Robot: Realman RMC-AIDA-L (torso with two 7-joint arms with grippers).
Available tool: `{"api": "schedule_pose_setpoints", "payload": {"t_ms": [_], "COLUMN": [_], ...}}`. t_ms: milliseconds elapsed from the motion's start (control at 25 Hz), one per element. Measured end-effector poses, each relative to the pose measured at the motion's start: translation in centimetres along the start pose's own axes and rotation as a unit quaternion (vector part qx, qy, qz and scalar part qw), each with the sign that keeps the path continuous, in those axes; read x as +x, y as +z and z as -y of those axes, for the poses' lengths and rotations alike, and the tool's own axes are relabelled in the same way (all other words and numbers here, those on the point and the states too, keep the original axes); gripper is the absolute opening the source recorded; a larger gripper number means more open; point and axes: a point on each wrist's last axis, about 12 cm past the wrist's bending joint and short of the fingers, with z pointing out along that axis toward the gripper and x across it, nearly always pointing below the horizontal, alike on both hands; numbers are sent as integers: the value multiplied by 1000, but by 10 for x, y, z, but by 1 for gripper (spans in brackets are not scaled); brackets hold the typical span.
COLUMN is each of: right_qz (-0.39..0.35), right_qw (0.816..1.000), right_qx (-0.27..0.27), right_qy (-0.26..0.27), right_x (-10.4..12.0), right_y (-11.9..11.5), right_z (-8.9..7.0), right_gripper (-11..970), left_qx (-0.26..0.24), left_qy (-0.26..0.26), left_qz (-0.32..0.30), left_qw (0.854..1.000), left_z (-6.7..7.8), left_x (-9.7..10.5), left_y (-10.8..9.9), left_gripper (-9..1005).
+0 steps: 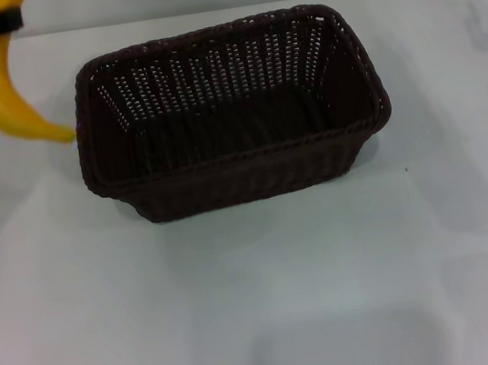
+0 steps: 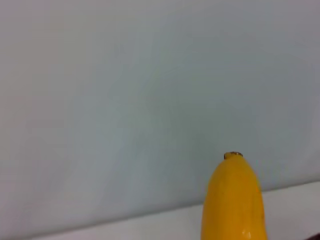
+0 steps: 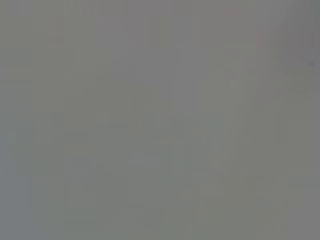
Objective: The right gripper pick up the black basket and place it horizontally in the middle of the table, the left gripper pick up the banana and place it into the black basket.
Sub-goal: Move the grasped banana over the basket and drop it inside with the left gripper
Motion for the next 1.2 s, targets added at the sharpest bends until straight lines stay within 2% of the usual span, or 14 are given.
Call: {"api": "schedule_pose_setpoints", "payload": {"t_ms": [200, 400, 560, 800, 1080, 1200], "right_qz": [3, 7, 8, 11, 9, 8], "right_qw": [1000, 1000, 1000, 1000, 1000, 1000], "right_qx": [1, 1, 2, 2, 0, 0], "right_qy": [1, 2, 3, 3, 3, 3], "right_x": [-1, -3, -3, -4, -3, -3], "right_y": [0, 1, 0, -2, -4, -5], "right_z": [0, -1, 0, 0, -1, 0], "right_gripper": [519, 520, 520, 520, 520, 519], "left_qx": [28, 83, 118, 154, 168, 167], "left_qy": [29, 34, 43, 38, 44, 42], "left_qz": [17, 39, 47, 43, 26, 19], "left_qw": [999, 995, 991, 986, 984, 985], "left_z": [14, 26, 38, 49, 61, 61], "left_x": [-13, -11, -4, 8, 23, 29], "left_y": [5, 16, 31, 46, 63, 67], "left_gripper": [520, 521, 521, 521, 522, 522]}}
